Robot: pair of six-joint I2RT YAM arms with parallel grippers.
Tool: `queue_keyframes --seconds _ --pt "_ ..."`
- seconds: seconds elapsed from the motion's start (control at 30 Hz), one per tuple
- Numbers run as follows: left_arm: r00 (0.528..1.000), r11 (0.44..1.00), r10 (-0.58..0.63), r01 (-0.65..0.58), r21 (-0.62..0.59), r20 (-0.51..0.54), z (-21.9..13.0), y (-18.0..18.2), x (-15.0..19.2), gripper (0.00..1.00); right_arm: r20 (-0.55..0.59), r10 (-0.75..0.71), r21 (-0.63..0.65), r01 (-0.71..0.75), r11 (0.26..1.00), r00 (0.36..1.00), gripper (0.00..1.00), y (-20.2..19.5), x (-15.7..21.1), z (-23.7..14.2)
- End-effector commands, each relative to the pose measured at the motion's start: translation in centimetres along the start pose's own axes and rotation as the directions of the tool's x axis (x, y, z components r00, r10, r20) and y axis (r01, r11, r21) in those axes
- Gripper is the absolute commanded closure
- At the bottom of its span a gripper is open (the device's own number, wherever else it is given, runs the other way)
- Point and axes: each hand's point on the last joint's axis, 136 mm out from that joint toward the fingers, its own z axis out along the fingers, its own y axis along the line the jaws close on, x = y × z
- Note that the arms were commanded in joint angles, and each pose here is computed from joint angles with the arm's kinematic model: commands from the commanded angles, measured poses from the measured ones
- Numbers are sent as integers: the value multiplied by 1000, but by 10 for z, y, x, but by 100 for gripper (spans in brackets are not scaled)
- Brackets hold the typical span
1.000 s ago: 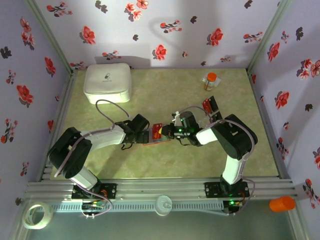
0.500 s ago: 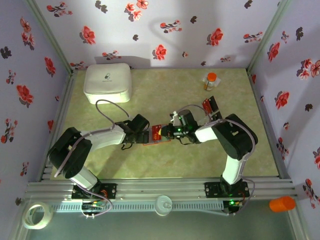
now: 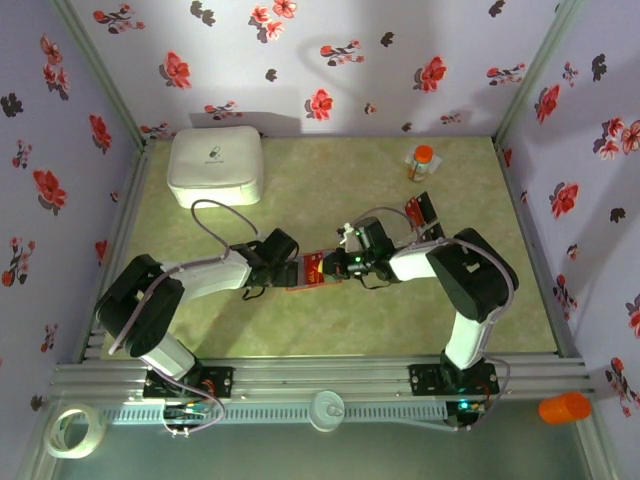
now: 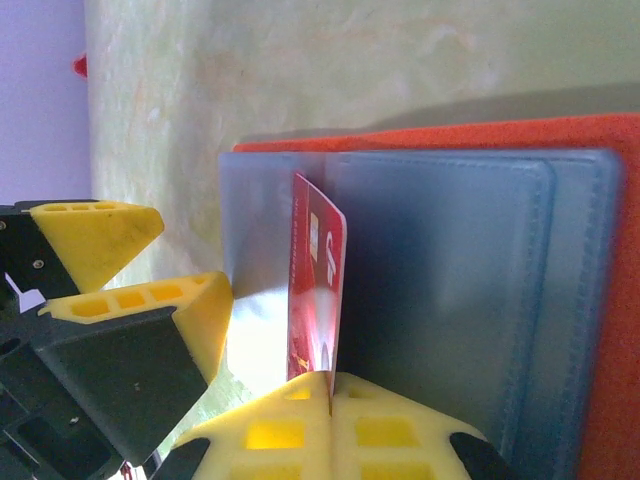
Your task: Put the credit cards into the card holder
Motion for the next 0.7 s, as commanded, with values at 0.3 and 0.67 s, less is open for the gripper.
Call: queue_keyframes --seconds 0.3,0.67 --pt "999 998 12 -15 -61 -42 8 13 18 0 -71 51 103 -43 994 996 100 -22 17 1" --pt "999 998 14 -16 -60 -43 9 13 18 0 -124 82 130 -65 989 989 100 -28 21 8"
